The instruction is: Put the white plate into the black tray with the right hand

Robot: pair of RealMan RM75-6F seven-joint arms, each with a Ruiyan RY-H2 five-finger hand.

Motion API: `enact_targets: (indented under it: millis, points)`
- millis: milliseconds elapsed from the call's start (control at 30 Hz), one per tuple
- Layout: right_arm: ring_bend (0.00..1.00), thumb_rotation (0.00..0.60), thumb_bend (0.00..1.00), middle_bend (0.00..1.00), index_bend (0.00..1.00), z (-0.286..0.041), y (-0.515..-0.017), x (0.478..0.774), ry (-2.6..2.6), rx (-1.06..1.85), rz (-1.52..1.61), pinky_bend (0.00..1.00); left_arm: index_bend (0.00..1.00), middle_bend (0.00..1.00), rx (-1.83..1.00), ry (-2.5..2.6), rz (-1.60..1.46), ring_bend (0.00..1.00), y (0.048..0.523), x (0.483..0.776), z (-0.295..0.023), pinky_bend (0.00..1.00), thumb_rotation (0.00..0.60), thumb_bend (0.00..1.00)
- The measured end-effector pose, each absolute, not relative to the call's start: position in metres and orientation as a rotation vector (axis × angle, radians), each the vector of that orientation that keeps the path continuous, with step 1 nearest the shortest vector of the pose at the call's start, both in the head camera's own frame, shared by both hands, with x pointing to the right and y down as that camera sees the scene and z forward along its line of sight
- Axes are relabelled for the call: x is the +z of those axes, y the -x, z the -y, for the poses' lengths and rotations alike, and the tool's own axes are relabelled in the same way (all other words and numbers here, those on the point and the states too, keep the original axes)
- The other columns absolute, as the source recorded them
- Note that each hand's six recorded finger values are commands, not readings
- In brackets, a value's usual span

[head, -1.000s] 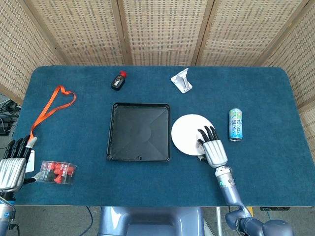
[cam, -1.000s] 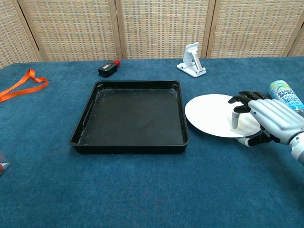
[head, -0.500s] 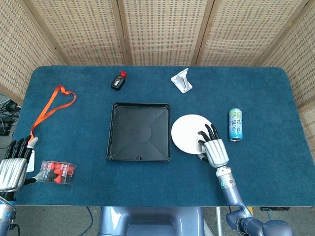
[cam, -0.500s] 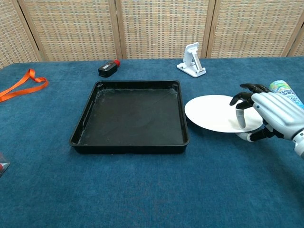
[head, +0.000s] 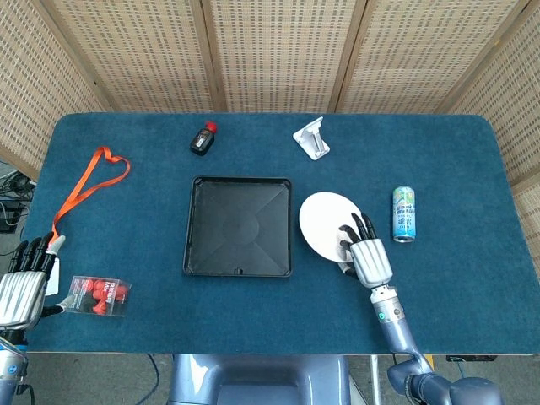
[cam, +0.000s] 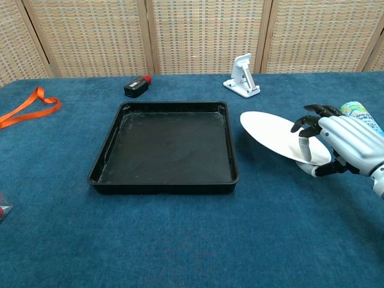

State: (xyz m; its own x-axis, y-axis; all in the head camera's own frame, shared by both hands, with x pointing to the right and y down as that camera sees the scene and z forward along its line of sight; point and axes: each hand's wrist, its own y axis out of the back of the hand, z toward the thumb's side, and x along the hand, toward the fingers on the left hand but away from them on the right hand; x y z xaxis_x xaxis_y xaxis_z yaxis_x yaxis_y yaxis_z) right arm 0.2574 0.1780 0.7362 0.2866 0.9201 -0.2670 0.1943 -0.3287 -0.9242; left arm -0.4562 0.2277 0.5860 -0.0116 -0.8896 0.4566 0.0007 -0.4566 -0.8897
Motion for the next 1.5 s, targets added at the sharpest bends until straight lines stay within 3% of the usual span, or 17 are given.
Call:
enact_targets:
  millis: [233, 733, 1500]
  points:
    - [0.08, 0.600, 0.54, 0.37, 0.72, -0.175, -0.259, 0.731, 1.703, 1.081, 1.034, 0.08, 0.00, 0.00, -1.559, 1.541, -0.952, 0.00, 0.456, 0.586, -0.228, 0.00, 0.600, 0.00]
    - [0.08, 0.600, 0.54, 0.37, 0.72, -0.147, -0.246, 0.683, 1.597, 0.829, 1.148, 0.08, 0.00, 0.00, -1.555, 1.541, -0.960, 0.00, 0.456, 0.585, -0.227, 0.00, 0.600, 0.00]
    - [0.08, 0.600, 0.54, 0.37, 0.72, -0.137, -0.126, 0.675, 1.729, 0.637, 0.933, 0.08, 0.00, 0.00, -1.565, 1.566, -0.992, 0.00, 0.462, 0.585, -0.224, 0.00, 0.600, 0.00]
